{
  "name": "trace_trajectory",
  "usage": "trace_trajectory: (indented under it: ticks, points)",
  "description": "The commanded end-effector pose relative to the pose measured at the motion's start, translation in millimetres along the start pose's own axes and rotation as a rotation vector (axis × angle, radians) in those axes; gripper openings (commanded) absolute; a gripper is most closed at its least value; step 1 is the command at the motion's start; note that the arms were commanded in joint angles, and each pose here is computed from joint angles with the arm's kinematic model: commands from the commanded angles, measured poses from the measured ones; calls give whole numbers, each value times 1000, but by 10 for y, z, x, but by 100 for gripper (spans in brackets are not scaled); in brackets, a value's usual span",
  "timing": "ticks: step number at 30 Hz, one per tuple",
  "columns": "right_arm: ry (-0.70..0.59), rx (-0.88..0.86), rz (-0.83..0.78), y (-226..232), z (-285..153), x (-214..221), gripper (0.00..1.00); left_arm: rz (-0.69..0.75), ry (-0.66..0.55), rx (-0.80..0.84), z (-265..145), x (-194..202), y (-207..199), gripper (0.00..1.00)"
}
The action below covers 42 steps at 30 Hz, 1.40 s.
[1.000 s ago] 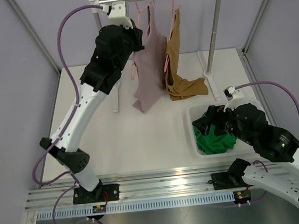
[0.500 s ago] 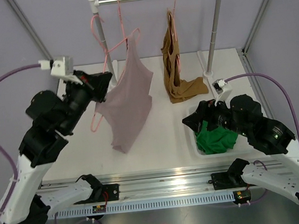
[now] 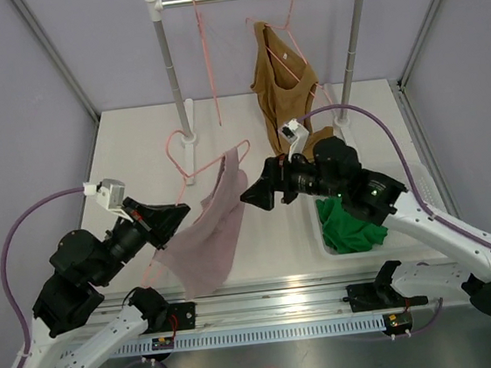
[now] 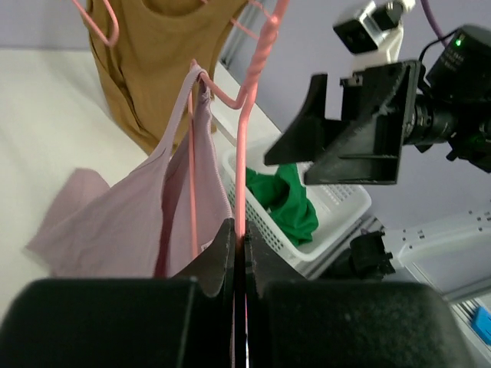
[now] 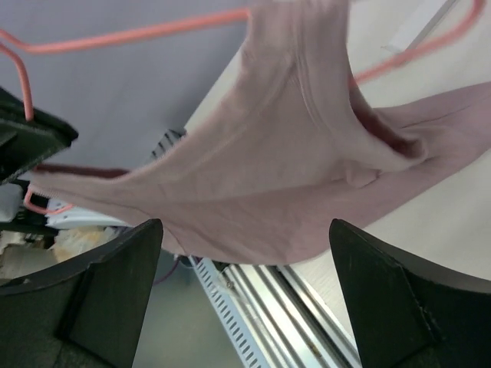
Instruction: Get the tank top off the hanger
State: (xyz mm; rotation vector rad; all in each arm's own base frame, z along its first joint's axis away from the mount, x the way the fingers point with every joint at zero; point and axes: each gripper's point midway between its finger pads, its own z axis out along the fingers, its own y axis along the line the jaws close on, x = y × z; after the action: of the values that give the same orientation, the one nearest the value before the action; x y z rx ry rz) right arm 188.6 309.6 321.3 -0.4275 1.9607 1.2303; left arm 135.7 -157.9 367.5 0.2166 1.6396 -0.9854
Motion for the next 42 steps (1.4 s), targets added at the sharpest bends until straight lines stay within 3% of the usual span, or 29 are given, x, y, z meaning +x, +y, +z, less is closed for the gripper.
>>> trace_trajectory:
  ticks: [1,4,8,13,18,22,24,25,30,36,42]
  points:
    - [-137,31,-82,142,254,-244,96,-87,20,114,7,143,-172,0]
    - [-155,146,-114,-11,475,-267,92,-123,35,107,35,294,-106,0]
    - [-133,279,-137,-272,720,-208,76,-128,34,88,17,343,-47,0]
    - [-115,377,-158,-486,823,-141,66,-123,27,63,-8,349,7,0]
    - [-110,466,-189,-675,855,-126,40,-120,34,35,6,389,69,0]
    - [-107,469,-194,-701,836,-96,37,-105,52,-29,4,442,193,0]
    - [-104,481,-200,-736,827,-85,22,-100,62,-34,-4,463,206,0]
    - [-102,488,-213,-753,815,-85,0,-100,67,-37,-4,479,215,0]
    - [-126,594,-234,-956,706,-190,0,-83,88,-10,-46,511,173,0]
    - [-143,793,-211,-1625,447,-459,0,-61,108,54,-137,518,59,0]
    - [-74,769,-177,-1753,451,-287,0,-57,12,105,-227,305,-50,0]
